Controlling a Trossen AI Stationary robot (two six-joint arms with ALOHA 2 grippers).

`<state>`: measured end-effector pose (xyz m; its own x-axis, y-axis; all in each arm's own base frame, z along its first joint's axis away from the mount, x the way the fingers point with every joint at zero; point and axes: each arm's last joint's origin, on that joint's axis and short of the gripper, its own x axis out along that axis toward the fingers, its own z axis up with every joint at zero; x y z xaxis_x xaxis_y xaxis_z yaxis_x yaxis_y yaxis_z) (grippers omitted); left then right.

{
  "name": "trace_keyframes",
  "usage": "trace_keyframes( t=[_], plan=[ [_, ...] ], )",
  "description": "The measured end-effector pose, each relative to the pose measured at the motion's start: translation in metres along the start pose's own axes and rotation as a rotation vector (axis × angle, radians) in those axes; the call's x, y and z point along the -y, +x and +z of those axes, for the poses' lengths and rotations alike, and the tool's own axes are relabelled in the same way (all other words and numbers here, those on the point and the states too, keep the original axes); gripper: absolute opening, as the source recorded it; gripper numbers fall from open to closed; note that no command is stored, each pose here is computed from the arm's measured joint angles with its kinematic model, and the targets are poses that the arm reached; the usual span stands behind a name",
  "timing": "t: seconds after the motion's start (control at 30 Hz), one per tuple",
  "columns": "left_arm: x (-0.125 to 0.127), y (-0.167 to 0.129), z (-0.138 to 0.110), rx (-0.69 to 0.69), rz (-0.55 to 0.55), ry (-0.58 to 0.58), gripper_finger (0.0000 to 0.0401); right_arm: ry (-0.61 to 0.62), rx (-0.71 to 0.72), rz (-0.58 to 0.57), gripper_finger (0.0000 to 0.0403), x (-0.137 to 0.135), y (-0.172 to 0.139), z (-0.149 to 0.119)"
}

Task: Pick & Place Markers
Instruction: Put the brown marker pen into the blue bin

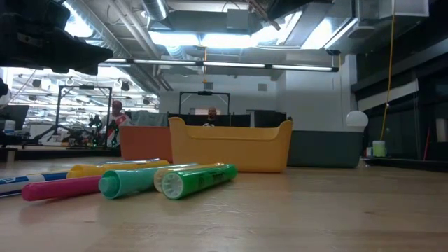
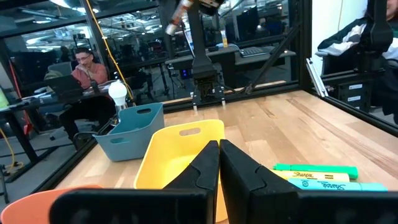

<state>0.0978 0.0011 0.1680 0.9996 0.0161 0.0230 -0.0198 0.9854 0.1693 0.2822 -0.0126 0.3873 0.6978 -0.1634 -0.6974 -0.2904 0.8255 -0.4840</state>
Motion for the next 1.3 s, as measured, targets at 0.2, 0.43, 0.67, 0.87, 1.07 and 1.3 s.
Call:
trace_keyframes(
  t=[0.2, 0.43, 0.67, 0.87, 1.07, 1.3],
  plan=[
    [0.000, 0.000, 0.000, 0.000, 0.000, 0.000, 0.0012, 0.096, 0.017, -0.098, 0.0020, 0.017, -0.023, -0.013],
    [0.000, 0.000, 0.000, 0.000, 0.001, 0.000, 0.0009, 0.218, 0.053, -0.198, 0.0020, 0.035, -0.049, -0.030],
    [0.000, 0.000, 0.000, 0.000, 0.001, 0.000, 0.0012, 0.304, 0.047, -0.299, 0.0020, 0.049, -0.074, -0.051],
    [0.000, 0.000, 0.000, 0.000, 0.001, 0.000, 0.0009, 0.364, 0.001, -0.363, 0.0020, 0.058, -0.090, -0.071],
    [0.000, 0.000, 0.000, 0.001, 0.000, 0.000, 0.0011, 0.413, -0.066, -0.393, 0.0020, 0.063, -0.097, -0.087],
    [0.000, 0.000, 0.000, 0.000, 0.000, 0.000, 0.0010, 0.466, -0.150, -0.413, 0.0020, 0.068, -0.102, -0.105]
  ],
)
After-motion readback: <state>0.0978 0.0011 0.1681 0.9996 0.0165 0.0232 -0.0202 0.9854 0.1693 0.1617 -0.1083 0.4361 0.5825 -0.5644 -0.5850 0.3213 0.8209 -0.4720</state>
